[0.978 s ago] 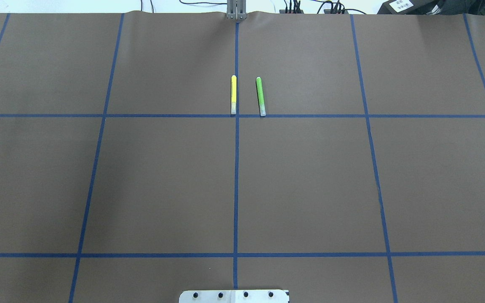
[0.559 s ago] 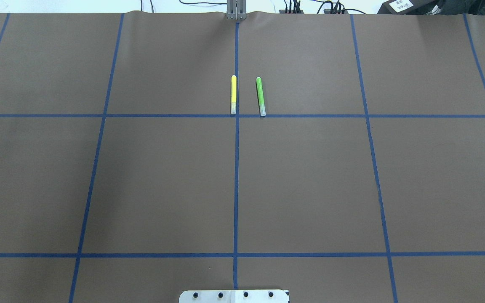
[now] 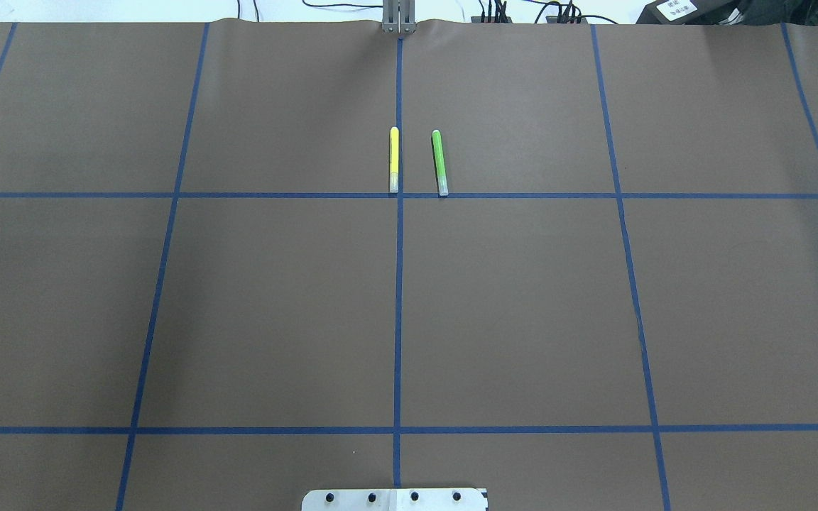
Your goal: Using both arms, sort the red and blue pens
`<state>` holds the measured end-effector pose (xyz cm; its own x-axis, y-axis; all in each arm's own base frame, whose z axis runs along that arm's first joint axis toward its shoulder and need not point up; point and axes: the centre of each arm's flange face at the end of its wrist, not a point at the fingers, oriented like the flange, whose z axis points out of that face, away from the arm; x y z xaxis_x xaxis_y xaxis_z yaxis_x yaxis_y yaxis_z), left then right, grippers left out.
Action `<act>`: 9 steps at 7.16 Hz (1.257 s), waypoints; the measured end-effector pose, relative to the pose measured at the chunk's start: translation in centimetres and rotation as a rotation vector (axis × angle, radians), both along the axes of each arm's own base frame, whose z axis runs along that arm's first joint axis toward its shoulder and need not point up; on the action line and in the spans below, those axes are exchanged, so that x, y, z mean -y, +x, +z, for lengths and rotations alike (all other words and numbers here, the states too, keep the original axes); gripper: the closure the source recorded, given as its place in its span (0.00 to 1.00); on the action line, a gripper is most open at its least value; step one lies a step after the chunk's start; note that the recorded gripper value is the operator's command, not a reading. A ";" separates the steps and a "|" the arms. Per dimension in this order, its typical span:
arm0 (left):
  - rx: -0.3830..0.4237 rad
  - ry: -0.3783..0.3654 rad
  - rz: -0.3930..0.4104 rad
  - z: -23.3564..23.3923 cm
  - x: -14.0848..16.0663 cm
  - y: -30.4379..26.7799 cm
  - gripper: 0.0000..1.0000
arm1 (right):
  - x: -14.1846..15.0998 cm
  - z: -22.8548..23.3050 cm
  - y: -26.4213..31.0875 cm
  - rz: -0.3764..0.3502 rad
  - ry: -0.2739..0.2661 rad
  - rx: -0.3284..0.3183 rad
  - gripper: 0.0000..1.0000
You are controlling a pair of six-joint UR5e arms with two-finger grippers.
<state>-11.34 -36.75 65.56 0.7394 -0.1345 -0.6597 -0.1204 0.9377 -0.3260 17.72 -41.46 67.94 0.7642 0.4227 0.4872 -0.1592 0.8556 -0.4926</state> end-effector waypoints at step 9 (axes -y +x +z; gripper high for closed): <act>-0.285 -0.492 -0.041 12.0 -21.9 -1.8 1.00 | 10.1 -8.2 -6.8 0.173 0.269 0.040 0.00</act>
<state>-13.09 -14.88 77.59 0.5292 -0.5012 -0.6846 -0.2338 0.6895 -0.6855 10.95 -51.57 59.77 0.6700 0.3964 0.6277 -0.2987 0.9180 -0.2609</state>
